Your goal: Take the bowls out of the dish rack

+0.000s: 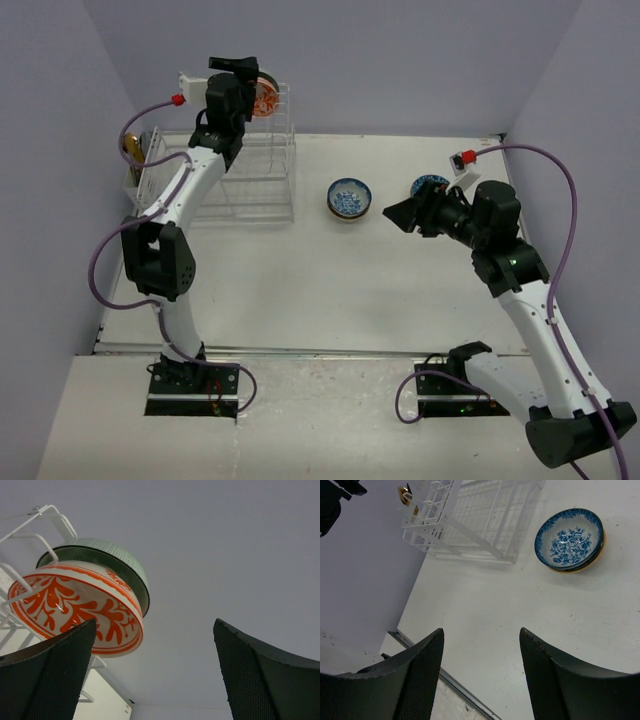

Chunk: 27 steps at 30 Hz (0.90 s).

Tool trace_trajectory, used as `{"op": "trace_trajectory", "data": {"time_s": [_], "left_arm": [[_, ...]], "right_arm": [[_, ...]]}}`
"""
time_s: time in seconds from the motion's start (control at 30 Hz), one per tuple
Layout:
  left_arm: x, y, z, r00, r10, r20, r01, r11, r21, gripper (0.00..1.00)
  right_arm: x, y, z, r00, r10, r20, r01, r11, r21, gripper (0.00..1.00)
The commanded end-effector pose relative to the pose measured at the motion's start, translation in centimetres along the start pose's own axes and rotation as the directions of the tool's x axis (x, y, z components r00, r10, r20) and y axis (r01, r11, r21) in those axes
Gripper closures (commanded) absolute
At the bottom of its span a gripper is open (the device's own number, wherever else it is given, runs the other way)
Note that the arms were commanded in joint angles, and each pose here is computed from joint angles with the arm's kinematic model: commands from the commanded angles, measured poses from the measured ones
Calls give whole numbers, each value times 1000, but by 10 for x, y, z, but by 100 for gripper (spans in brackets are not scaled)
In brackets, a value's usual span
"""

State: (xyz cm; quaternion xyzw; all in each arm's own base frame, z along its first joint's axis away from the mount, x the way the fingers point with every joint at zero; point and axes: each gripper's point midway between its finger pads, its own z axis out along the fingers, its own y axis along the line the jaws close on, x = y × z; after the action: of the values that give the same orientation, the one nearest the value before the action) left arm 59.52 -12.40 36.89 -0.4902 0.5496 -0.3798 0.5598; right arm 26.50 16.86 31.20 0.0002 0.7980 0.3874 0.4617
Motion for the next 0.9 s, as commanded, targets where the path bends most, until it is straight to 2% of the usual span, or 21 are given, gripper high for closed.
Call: {"op": "trace_trajectory", "data": {"time_s": [0.0,0.1,0.3,0.37,0.43,0.57,0.6,0.63,0.87], "left_arm": [[-12,-18,7,997,-58,41,56,997,44,2],[-9,-7,16,998,-56,43,55,998,28,7],[-9,-2,31,997,-65,53,62,997,42,29],[-10,0,32,996,-65,59,63,997,41,32],[-11,4,34,995,-66,70,64,997,33,41],[-11,7,37,995,-73,74,71,997,32,53],[-10,6,37,995,-77,70,74,997,34,64],[-10,7,36,995,-76,68,74,997,33,69],[-10,6,29,991,-119,53,117,992,43,87]], "right_arm": [[-9,7,-4,999,-26,37,27,999,-29,37],[-10,8,-5,999,-33,42,35,999,-30,37],[-8,7,-6,998,-48,44,49,998,-28,37],[-8,5,-6,998,-52,47,53,998,-21,37],[-9,3,-7,997,-54,55,54,998,-10,37],[-9,3,-7,997,-59,56,59,998,-12,37],[-8,3,-8,997,-58,55,59,998,-10,37],[-9,2,-8,997,-59,59,59,998,-6,37],[-13,1,-15,993,-72,90,71,997,17,38]]}}
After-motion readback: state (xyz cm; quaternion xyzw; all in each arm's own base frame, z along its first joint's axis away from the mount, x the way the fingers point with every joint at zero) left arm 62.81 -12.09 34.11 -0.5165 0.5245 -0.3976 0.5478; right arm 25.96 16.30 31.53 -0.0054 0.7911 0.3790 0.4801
